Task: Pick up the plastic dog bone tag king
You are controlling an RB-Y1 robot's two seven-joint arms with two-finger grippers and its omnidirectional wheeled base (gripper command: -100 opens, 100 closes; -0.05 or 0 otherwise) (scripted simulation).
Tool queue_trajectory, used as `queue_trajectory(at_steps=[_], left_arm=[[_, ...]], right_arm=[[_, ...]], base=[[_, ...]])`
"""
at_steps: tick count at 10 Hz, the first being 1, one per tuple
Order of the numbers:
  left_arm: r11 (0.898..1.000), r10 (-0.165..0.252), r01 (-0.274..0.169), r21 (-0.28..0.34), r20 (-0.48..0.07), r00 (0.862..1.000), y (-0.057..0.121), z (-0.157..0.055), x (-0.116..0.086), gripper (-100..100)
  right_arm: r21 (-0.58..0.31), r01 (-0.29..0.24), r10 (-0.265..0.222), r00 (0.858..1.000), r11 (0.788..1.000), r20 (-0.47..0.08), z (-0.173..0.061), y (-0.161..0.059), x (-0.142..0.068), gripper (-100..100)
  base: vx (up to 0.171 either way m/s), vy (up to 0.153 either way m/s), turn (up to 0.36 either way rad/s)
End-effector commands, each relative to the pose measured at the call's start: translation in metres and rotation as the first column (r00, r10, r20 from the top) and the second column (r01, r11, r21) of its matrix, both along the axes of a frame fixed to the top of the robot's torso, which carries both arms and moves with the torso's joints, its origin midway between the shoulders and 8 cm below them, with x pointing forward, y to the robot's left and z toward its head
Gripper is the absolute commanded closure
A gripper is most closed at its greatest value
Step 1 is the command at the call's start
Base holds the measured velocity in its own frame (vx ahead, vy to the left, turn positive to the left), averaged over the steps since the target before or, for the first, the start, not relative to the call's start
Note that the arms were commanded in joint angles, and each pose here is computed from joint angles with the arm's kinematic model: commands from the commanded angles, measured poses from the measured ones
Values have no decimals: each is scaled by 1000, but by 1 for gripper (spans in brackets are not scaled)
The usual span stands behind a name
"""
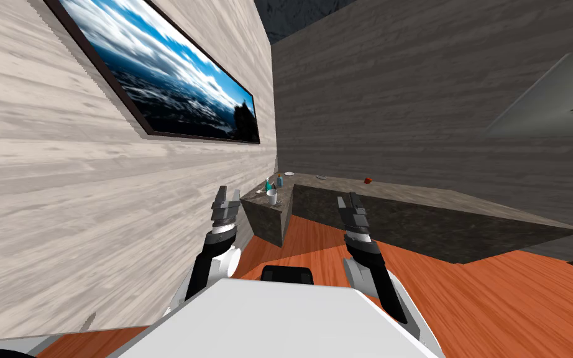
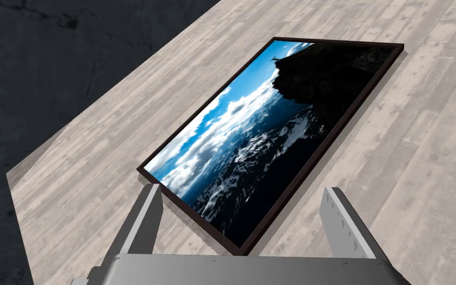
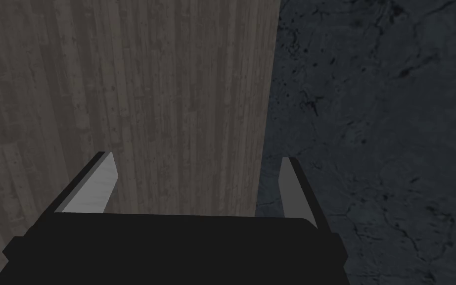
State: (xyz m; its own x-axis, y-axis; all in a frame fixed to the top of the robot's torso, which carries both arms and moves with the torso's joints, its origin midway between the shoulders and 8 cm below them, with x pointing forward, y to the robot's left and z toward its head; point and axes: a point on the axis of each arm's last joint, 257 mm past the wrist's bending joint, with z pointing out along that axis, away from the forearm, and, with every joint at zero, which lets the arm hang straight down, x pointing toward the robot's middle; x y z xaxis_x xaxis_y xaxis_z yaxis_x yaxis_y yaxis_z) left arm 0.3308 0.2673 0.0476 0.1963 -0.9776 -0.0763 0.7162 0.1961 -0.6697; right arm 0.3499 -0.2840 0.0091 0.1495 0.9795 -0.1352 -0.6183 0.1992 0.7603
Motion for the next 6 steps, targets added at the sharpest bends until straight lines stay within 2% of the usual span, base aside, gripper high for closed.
queue_trajectory(at_steps=[1,3,6], left_arm=[[1000,-10,11,29,-12,1000,-4,-1,4,-100],[997,-19,22,73,-37,999,-9,-3,14,-100],[990,-12,24,137,-88,996,-13,-7,36,-100]], right_arm=[[0,0,0,1000,1000,0,0,0,0,0],[0,0,0,1000,1000,0,0,0,0,0],[0,0,0,1000,1000,0,0,0,0,0]], base=[[-14,-15,-20],[-39,-42,-30],[-65,-78,-54]])
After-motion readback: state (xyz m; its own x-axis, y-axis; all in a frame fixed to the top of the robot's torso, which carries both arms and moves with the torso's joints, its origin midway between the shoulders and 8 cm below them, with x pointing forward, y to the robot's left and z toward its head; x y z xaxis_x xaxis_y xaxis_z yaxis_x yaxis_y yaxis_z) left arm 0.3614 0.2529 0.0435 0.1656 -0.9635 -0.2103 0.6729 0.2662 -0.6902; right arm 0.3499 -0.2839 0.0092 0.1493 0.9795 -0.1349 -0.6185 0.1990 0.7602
